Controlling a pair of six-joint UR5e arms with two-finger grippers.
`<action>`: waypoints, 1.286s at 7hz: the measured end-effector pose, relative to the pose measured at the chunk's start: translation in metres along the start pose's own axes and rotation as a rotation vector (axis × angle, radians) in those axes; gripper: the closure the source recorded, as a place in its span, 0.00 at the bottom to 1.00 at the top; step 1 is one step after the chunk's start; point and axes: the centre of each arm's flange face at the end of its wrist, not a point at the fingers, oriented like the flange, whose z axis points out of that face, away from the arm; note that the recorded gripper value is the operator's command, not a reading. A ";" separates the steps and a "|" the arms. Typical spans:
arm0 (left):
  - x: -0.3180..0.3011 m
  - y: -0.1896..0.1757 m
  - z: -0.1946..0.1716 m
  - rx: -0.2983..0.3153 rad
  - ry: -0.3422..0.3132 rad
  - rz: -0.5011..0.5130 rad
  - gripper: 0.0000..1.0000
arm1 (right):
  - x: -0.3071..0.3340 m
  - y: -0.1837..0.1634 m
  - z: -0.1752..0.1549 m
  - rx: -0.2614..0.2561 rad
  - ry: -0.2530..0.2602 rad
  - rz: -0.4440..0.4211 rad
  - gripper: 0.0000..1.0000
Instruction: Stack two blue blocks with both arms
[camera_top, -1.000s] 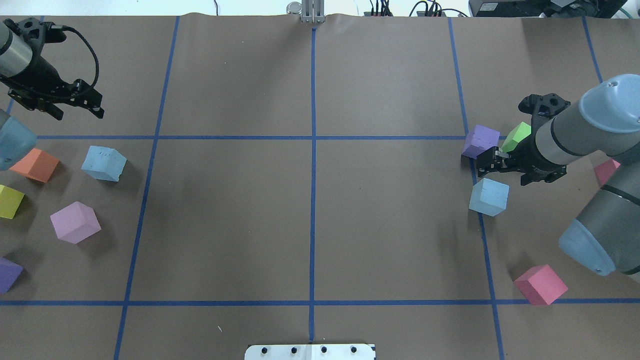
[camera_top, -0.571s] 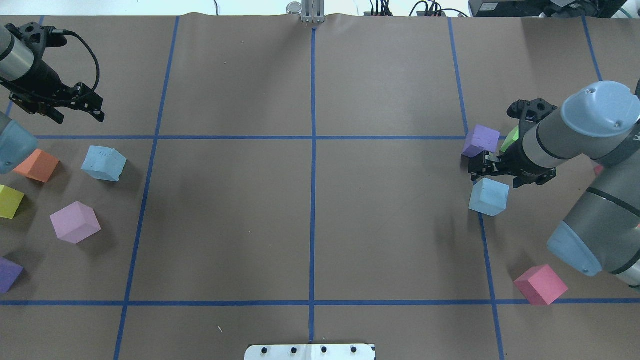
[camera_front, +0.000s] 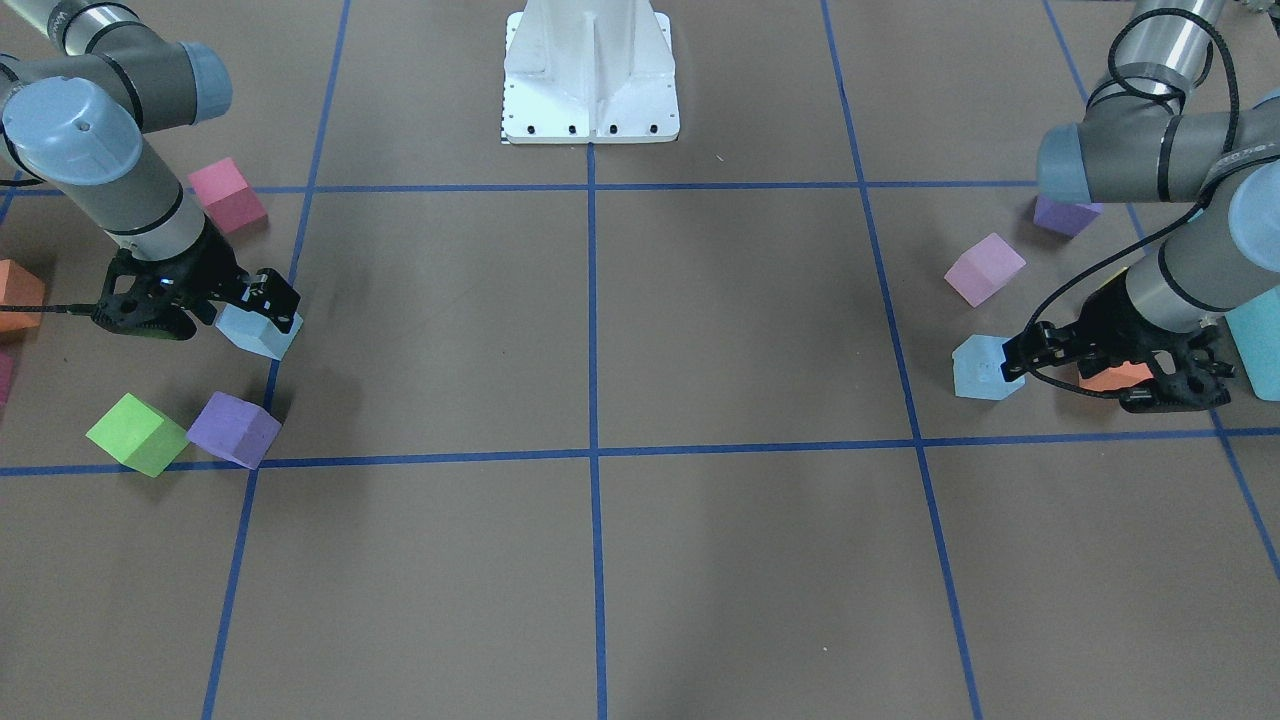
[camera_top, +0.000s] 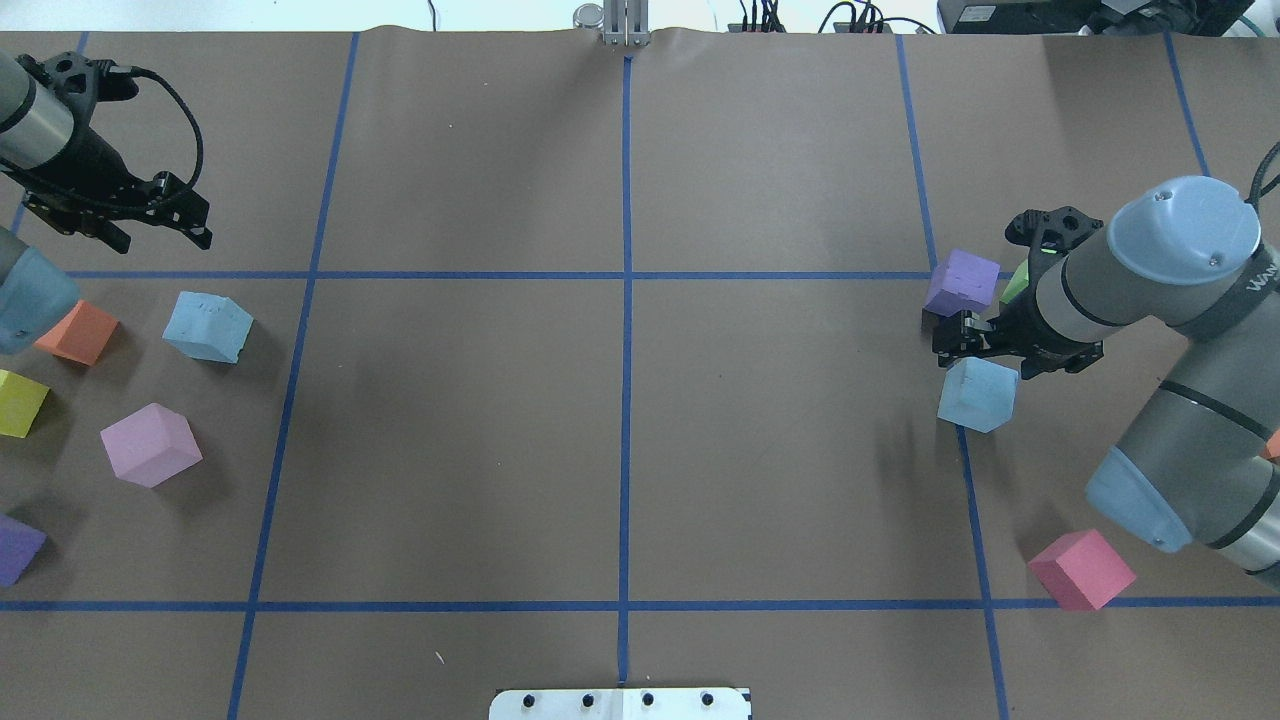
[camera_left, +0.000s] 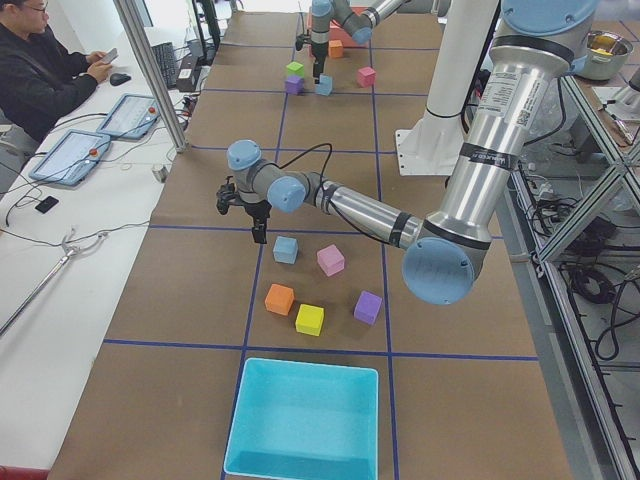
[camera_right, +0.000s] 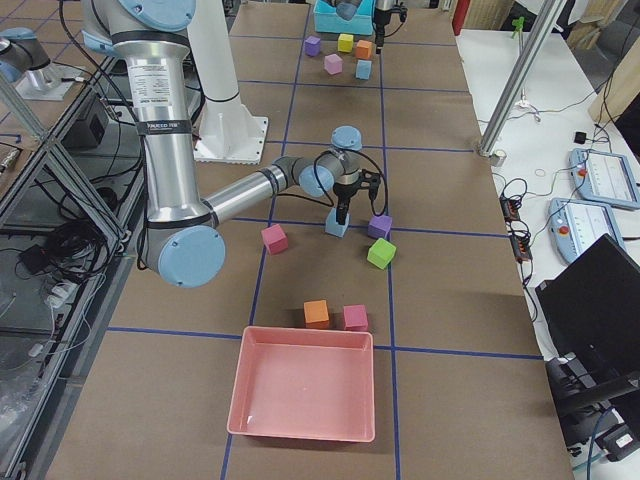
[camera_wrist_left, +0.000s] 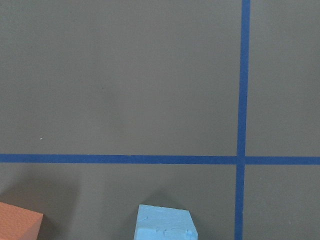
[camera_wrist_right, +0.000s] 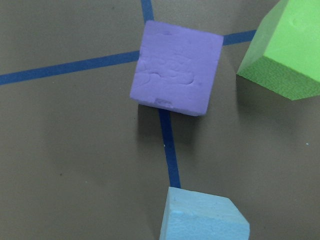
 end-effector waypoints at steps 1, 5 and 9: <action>-0.002 0.006 0.009 0.003 -0.004 0.004 0.00 | 0.000 0.000 0.002 0.001 -0.002 -0.003 0.01; 0.004 0.027 0.042 0.004 -0.010 0.025 0.00 | 0.000 0.000 0.003 0.002 -0.004 -0.003 0.01; 0.005 0.030 0.045 0.010 -0.008 0.024 0.00 | 0.012 0.003 0.009 0.009 0.021 0.008 0.01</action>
